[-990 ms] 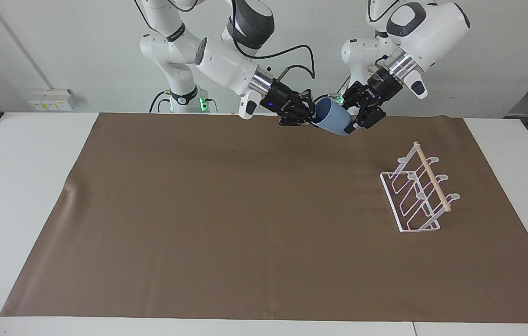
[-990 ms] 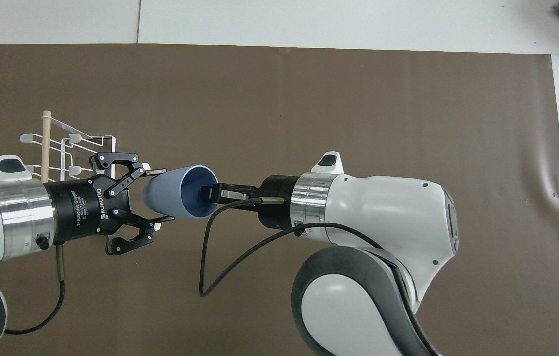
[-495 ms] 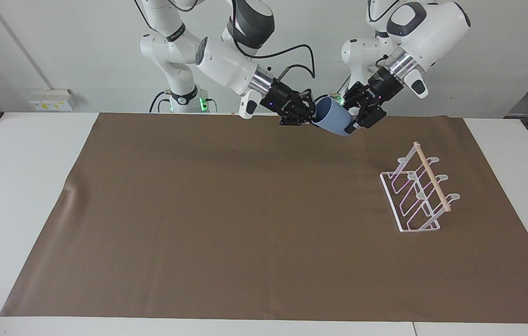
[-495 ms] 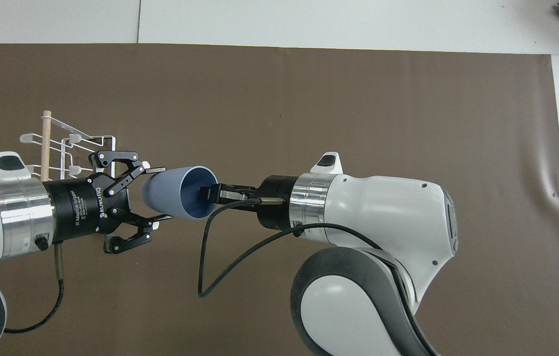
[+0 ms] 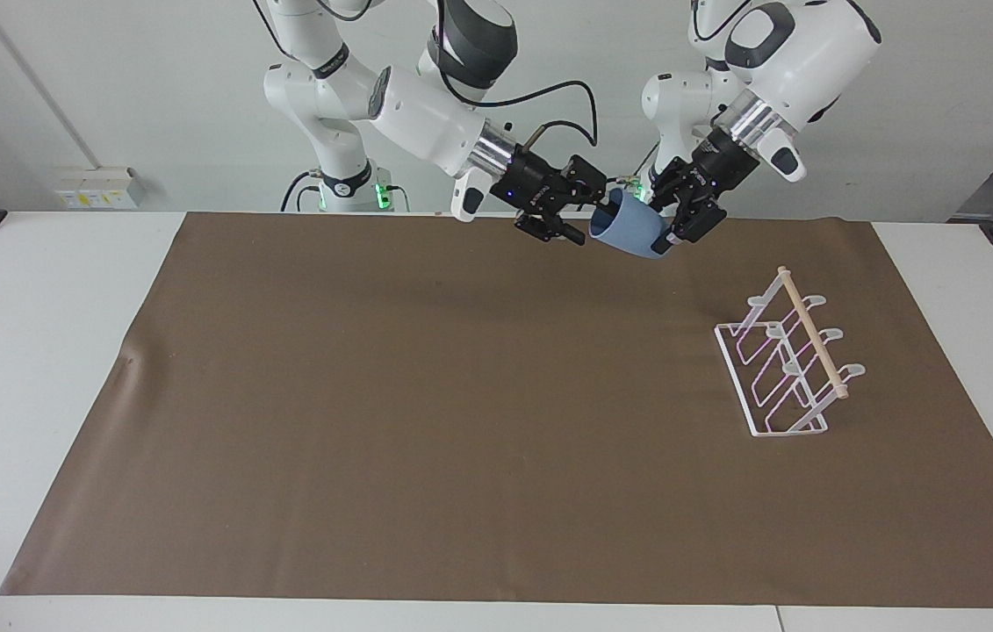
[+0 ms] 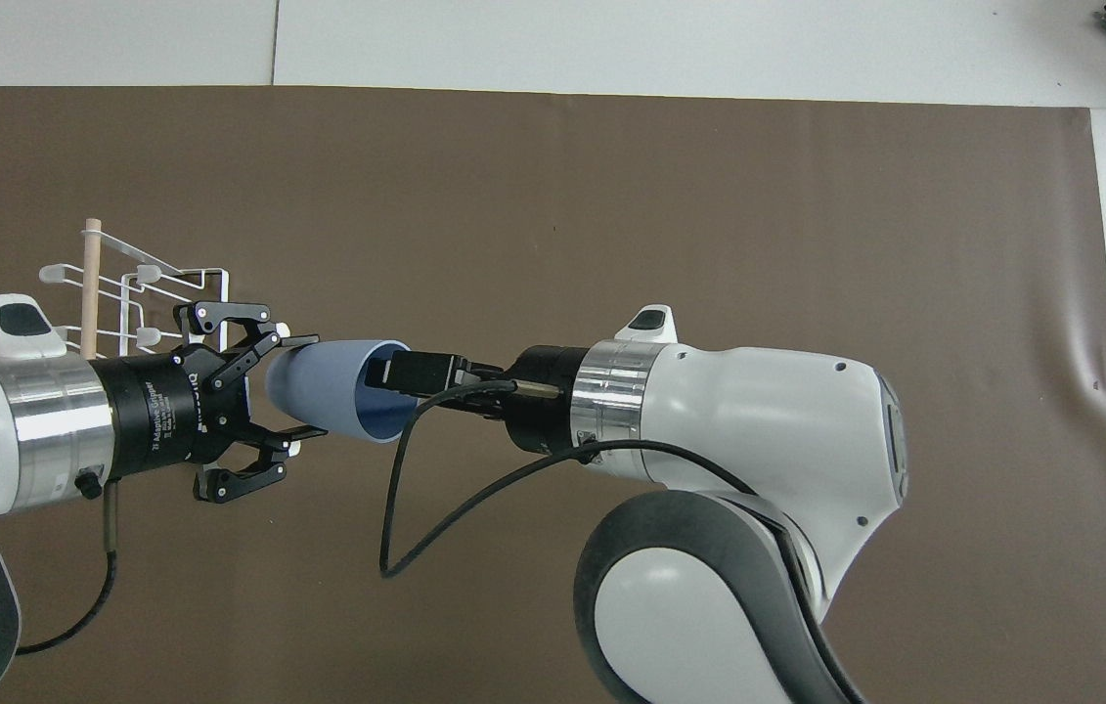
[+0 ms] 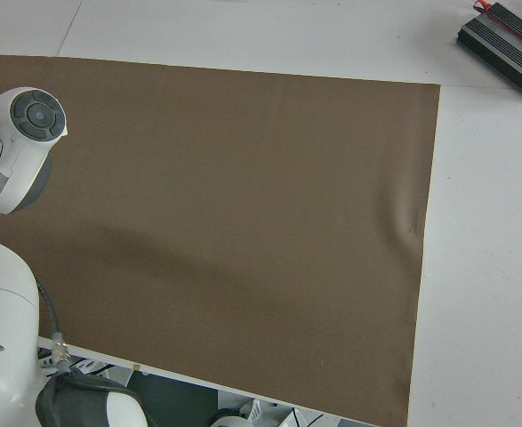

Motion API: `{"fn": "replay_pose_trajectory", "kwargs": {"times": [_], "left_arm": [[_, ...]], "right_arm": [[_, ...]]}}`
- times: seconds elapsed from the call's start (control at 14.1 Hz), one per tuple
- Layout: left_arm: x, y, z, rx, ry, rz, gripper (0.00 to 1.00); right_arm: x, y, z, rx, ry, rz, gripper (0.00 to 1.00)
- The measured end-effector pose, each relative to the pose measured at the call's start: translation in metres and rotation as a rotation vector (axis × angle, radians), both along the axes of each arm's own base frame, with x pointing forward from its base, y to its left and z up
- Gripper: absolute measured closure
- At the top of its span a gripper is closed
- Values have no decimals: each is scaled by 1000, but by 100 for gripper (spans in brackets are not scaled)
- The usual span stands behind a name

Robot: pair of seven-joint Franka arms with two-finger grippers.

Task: Hang cup on cup holder
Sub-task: 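Open the right gripper and pull the cup away with the left gripper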

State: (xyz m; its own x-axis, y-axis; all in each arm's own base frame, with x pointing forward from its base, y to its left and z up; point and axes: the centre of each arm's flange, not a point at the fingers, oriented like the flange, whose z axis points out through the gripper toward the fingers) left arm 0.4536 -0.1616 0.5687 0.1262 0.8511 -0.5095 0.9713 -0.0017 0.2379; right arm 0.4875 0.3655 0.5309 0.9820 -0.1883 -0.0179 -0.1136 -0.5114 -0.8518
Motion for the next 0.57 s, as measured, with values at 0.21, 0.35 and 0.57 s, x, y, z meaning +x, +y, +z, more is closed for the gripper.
{"fn": "replay_pose_trajectory", "kwargs": {"times": [0.21,0.35,0.57], "left_arm": [[2,8,-4,143,-40,-50,26],[6,18,-5,246,-80,-81,26],[13,26,-2,453,-151,-146,26]], "right_arm": [[0,0,2,3,4,-5,0],[2,-1,3,5,1,-7,0],[8,-8,7,5,-10,-20,0]]}}
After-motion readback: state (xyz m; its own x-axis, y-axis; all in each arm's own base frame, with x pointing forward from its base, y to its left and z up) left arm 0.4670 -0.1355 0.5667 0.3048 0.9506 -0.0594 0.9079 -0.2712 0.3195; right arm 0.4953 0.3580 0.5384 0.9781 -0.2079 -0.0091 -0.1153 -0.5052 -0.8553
